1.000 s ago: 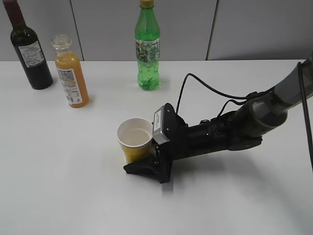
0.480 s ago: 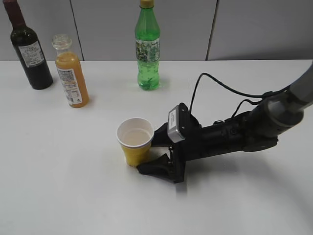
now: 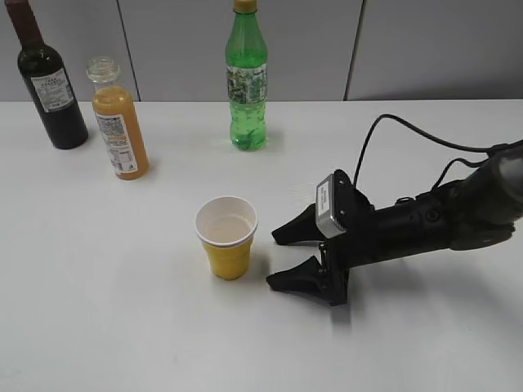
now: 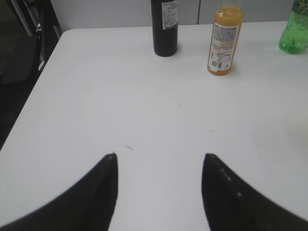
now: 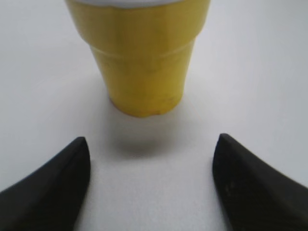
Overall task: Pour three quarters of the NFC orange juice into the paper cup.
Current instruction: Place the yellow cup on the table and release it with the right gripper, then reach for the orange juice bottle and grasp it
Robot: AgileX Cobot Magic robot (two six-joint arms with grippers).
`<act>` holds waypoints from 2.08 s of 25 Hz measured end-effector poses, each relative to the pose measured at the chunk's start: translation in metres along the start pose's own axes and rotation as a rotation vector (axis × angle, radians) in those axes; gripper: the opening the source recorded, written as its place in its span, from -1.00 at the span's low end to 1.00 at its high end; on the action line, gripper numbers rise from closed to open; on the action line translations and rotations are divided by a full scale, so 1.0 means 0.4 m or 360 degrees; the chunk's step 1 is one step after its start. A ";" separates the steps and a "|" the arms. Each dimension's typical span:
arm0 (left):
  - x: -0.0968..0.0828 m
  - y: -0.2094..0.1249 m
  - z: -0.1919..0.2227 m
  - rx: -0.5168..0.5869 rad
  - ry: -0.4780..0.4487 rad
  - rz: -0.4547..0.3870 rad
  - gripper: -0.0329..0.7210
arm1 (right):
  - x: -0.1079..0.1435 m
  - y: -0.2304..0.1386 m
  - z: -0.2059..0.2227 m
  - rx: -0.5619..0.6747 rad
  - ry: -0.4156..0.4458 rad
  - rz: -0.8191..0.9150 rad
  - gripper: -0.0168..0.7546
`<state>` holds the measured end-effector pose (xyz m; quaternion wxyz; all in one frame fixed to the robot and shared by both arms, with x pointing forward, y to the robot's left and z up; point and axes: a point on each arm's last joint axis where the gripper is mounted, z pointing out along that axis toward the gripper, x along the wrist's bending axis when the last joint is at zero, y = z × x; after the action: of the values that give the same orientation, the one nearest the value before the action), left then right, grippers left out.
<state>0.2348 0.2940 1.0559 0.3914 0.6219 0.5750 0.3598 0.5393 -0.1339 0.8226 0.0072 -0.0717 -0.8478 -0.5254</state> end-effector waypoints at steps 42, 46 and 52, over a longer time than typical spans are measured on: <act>0.000 0.000 0.000 0.0000 0.0000 0.0000 0.21 | -0.073 0.414 -0.493 0.1206 -0.1352 0.1423 0.58; 0.000 0.000 0.000 0.0000 0.0000 0.0000 0.21 | -0.033 0.406 -0.560 0.1148 -0.1375 0.1546 0.58; 0.000 0.000 0.000 0.0000 -0.0001 -0.0001 0.21 | 0.118 0.400 -0.611 0.1107 -0.1424 0.1536 0.58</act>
<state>0.2348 0.2939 1.0559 0.3917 0.6219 0.5750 0.3595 0.4977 -0.2766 1.0785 -0.0865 -0.6367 -0.7614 -0.0858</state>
